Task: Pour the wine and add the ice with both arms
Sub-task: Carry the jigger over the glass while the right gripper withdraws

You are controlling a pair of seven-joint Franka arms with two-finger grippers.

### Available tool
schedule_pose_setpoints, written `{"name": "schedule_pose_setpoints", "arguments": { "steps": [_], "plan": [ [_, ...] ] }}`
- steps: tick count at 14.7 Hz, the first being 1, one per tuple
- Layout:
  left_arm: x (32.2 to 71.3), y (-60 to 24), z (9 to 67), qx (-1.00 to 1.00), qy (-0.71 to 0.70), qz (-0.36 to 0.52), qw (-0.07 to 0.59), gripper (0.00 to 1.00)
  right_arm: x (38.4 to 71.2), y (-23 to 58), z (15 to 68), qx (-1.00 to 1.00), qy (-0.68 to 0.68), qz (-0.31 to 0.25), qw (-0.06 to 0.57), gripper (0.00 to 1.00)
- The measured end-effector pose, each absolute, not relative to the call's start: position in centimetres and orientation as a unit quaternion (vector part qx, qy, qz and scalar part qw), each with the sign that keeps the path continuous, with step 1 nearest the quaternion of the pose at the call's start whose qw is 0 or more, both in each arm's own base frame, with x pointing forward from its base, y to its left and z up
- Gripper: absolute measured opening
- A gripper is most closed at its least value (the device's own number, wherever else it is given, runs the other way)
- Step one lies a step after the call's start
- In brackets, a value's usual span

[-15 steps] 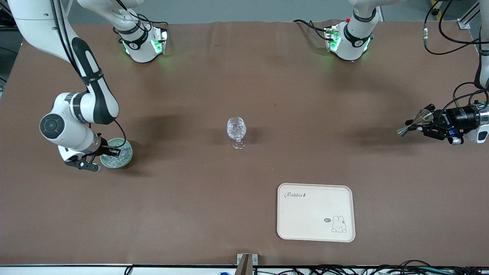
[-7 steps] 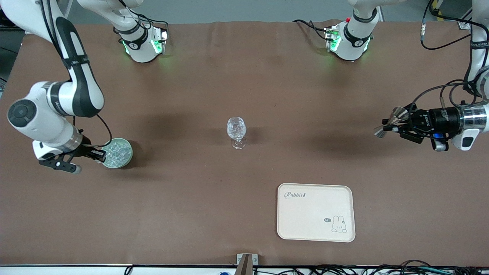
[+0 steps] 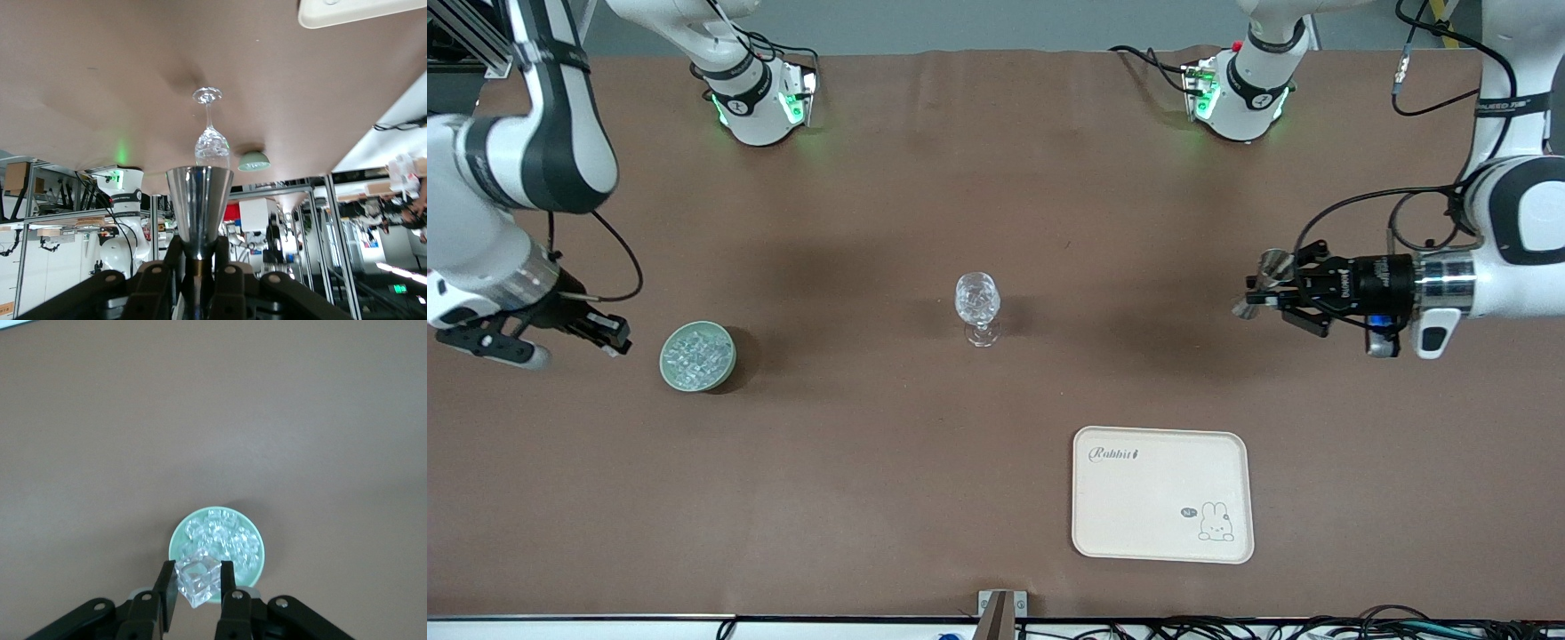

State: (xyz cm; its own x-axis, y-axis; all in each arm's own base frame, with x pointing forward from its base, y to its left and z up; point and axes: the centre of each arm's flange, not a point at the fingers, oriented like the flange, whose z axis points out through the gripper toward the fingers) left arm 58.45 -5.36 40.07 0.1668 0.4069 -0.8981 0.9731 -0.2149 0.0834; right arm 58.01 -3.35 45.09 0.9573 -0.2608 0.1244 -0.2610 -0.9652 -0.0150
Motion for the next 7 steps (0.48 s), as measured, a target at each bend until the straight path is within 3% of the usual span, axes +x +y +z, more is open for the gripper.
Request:
{"name": "schedule_pose_setpoints", "arguments": {
  "steps": [7],
  "plan": [
    [58.7,-14.8,39.2,0.666,0.558,-0.369,0.329,0.22,57.4,-5.5,56.8,0.989,-0.142,0.039,0.002,0.30]
  ]
}}
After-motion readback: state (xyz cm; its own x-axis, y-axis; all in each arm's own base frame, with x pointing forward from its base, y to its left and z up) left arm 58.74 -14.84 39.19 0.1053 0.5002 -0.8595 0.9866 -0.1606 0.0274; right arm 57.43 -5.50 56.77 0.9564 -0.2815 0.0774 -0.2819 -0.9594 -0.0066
